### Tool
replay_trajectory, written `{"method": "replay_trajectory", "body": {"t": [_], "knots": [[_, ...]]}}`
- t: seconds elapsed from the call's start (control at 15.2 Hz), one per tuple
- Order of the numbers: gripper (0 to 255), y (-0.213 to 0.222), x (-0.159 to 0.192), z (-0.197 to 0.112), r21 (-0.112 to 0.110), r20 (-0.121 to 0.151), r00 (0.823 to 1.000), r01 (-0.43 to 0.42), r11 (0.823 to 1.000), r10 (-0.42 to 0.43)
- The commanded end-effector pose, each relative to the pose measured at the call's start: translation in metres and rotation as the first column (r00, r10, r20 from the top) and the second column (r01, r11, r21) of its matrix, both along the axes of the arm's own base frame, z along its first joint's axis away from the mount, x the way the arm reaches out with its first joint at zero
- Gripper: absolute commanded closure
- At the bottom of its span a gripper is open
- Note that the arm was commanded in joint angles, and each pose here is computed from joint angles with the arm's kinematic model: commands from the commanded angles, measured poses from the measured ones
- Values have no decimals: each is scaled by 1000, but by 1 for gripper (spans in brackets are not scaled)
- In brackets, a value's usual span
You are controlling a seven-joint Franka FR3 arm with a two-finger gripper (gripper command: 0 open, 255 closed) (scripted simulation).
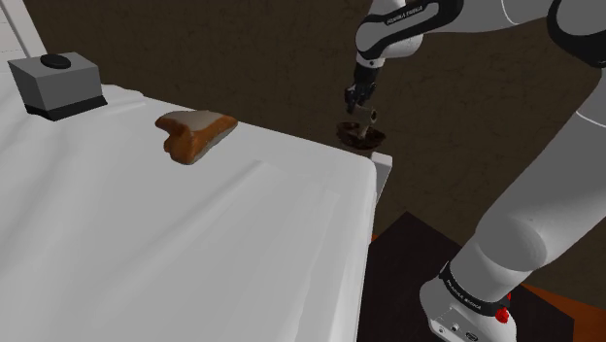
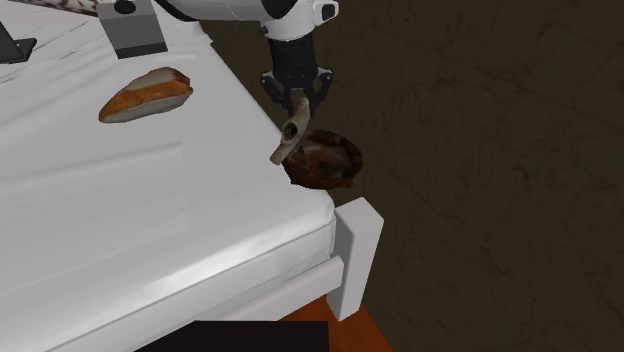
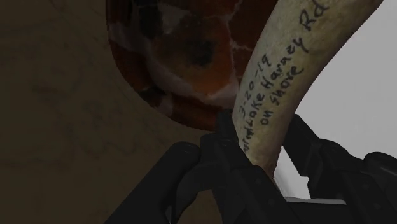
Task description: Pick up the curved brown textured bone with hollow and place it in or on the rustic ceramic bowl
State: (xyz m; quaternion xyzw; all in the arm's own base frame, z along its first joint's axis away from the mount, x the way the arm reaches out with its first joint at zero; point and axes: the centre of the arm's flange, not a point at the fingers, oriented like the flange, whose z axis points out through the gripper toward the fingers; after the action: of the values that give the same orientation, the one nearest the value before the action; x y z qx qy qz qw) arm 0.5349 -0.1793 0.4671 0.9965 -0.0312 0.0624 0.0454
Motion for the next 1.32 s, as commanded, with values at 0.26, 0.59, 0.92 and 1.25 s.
{"method": "replay_trajectory", "body": {"t": [0.26, 0.59, 0.92, 1.25], "knots": [[255, -41, -3, -19, -1, 0, 1000, -1, 1000, 1], [255, -41, -3, -45, -1, 0, 1000, -1, 1000, 1], [255, -41, -3, -63, -1, 0, 1000, -1, 1000, 1], [255, -41, -3, -63, -1, 0, 1000, -1, 1000, 1]]}}
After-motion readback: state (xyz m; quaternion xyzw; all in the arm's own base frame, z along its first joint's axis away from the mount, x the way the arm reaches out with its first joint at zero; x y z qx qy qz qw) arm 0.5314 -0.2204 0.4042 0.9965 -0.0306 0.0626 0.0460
